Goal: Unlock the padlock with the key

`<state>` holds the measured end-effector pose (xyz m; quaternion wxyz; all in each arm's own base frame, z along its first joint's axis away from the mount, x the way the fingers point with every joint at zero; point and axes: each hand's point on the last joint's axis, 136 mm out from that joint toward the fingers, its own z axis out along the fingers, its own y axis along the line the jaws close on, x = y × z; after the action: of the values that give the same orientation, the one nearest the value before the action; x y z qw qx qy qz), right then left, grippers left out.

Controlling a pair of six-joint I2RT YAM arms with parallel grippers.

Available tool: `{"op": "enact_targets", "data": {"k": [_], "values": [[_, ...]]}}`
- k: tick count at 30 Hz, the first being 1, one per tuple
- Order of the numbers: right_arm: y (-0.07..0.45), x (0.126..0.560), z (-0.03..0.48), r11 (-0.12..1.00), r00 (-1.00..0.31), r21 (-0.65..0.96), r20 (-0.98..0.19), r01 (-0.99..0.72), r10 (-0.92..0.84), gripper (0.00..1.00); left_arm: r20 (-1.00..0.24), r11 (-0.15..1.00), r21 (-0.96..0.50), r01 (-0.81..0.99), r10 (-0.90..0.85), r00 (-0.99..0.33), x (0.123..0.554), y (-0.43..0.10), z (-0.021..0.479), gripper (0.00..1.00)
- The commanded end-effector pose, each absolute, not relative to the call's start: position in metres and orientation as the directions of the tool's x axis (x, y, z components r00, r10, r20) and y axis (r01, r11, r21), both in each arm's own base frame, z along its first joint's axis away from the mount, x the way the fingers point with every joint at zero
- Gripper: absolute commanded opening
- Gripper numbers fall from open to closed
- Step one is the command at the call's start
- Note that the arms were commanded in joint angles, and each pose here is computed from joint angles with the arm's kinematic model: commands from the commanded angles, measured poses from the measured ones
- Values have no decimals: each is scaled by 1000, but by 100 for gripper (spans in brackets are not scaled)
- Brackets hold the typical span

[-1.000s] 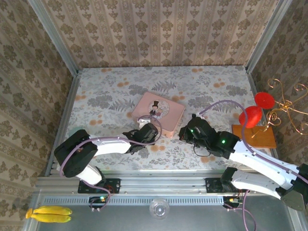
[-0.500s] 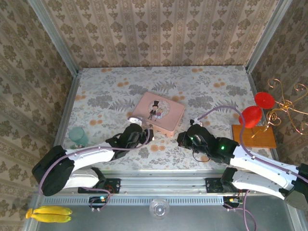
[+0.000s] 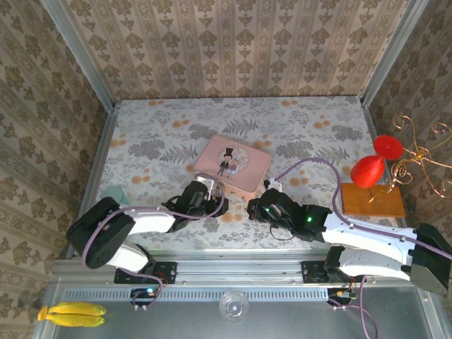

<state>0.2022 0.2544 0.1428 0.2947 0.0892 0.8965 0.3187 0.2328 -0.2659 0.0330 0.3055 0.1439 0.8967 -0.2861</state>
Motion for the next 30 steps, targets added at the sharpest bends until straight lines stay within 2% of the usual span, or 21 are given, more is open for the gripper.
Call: {"op": "enact_targets", "data": {"k": [1,4,9,16,19,30], "values": [[245,211,157,795,-762,607,-518,-6,389,0,-636,760,-457,462,84,-767,240,-287,36,59],[249,213,158,810,-771,587,-515,3,376,0,-636,755,-456,471,94,-766,239,-295,34,51],[261,215,161,803,-777,596,-509,-8,370,0,-631,758,-456,466,93,-770,235,-295,31,32],[252,213,150,793,-767,607,-480,61,427,0,-626,740,-505,444,39,-779,229,-296,39,16],[249,214,149,808,-768,585,-488,66,416,0,-629,740,-523,424,1,-778,229,-293,48,12],[255,222,142,737,-724,671,-468,82,506,0,-596,681,-636,362,-135,-792,230,-297,82,3]]}}
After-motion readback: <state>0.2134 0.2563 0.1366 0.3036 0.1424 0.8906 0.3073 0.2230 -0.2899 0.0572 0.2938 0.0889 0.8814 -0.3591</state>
